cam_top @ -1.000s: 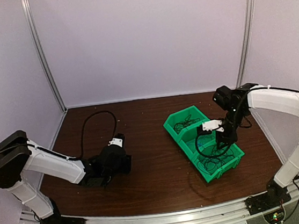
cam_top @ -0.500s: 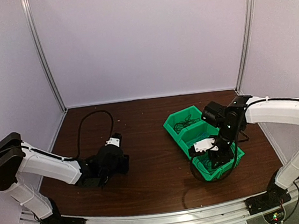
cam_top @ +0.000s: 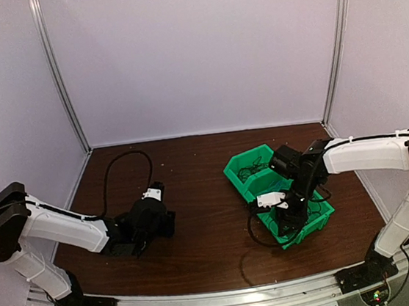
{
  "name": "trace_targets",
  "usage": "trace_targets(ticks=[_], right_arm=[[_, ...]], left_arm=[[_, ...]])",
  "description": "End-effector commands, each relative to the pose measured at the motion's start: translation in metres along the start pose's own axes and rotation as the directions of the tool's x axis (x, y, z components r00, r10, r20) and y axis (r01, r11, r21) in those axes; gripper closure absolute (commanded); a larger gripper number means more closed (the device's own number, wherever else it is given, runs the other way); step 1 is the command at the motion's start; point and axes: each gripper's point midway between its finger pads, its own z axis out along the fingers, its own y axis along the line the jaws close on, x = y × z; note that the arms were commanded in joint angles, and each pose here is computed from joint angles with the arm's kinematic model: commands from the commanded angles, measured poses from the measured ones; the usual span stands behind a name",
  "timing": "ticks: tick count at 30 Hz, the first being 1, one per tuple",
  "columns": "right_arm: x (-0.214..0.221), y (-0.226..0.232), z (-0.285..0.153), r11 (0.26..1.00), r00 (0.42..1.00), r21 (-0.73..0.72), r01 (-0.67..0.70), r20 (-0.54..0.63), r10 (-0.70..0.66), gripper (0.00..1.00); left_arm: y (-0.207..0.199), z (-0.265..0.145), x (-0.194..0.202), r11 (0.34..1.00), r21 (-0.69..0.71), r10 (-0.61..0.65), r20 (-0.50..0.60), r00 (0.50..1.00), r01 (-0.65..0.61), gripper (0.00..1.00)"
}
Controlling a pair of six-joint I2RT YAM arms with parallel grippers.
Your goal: Untangle the cables
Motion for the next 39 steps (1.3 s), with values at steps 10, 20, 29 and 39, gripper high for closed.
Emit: trace_targets(ticks=[10, 20, 29, 39], right_arm=[[-0.019, -0.021, -0.002, 0.989, 0.993, 0.117, -0.094, 0.087, 0.084, 0.72], [-0.007, -0.027, -0.035, 0.974, 0.991, 0.2, -0.108, 0.1, 0.09, 1.0], [0.053, -0.025, -0.009, 0.985, 0.993, 0.137, -0.103, -0.04, 0.109, 1.0], [0.04, -0.021, -0.024, 0.991, 0.995, 0.101, -0.092, -0.03, 0.095, 0.86]], left_arm=[[0.002, 0.004, 0.007, 1.0, -0.006, -0.015, -0.004, 1.0, 0.015, 0.46], [-0.002, 0.008, 0.01, 1.0, 0.007, -0.015, -0.013, 1.0, 0.015, 0.46], [-0.004, 0.009, 0.01, 1.0, 0.01, -0.013, -0.016, 1.0, 0.013, 0.46], [-0.002, 0.005, 0.002, 1.0, 0.002, -0.004, -0.001, 1.0, 0.004, 0.46]])
